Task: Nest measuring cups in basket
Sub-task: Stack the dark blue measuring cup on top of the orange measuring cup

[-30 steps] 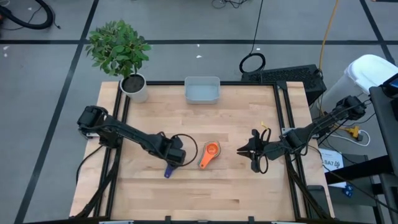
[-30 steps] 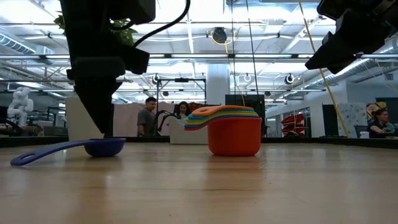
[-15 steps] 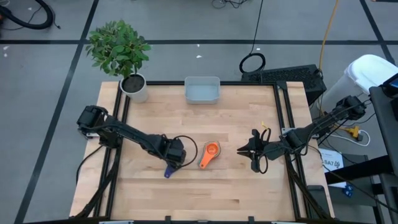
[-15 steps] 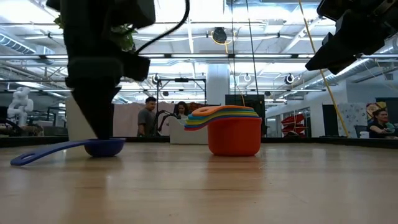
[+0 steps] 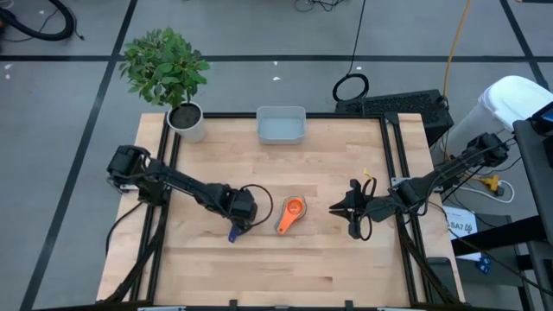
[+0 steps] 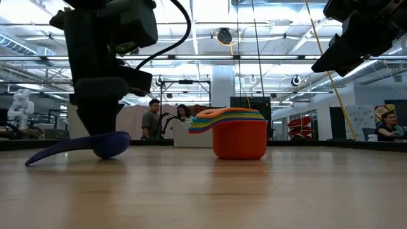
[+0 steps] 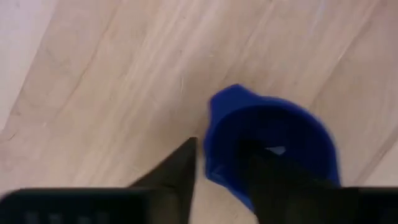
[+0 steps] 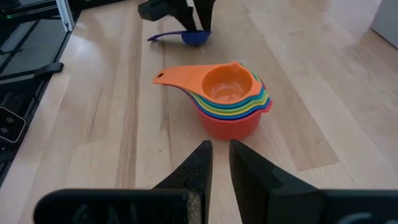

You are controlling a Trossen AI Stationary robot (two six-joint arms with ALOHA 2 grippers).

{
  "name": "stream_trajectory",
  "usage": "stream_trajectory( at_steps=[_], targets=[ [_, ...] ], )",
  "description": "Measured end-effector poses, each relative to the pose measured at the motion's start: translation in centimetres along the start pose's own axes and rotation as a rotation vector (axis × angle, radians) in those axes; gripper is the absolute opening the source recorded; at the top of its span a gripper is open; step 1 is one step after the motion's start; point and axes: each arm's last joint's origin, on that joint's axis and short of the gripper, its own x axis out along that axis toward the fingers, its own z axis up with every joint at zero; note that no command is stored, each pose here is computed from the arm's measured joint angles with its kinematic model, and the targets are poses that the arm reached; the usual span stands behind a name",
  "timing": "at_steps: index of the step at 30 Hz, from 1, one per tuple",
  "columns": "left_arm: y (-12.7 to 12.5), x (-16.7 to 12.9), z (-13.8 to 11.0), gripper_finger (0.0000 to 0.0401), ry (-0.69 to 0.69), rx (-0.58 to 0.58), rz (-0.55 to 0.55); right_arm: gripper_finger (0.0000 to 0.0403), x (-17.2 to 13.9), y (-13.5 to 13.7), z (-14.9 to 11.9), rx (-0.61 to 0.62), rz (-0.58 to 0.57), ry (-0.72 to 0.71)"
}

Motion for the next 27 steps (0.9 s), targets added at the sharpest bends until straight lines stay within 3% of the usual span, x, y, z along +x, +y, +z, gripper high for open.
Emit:
stream_trajectory(
  at_steps=[3,5,27],
  targets=[
    [0.3,0.0,0.3,0.0041,0.009,-0.005,-0.014,0.0050,0.0,0.0,0.0,0.000,0.000,0.000],
    [0.4,-0.1,0.6,0.0017,0.009,-0.013,-0.030,0.0050,0.0,0.0,0.0,0.000,0.000,0.000],
    [-0.1,-1.5,1.6,0.0009,-0.006,0.027,-0.095,0.0050,0.0,0.0,0.0,-0.002,-0.003,-0.001]
  ],
)
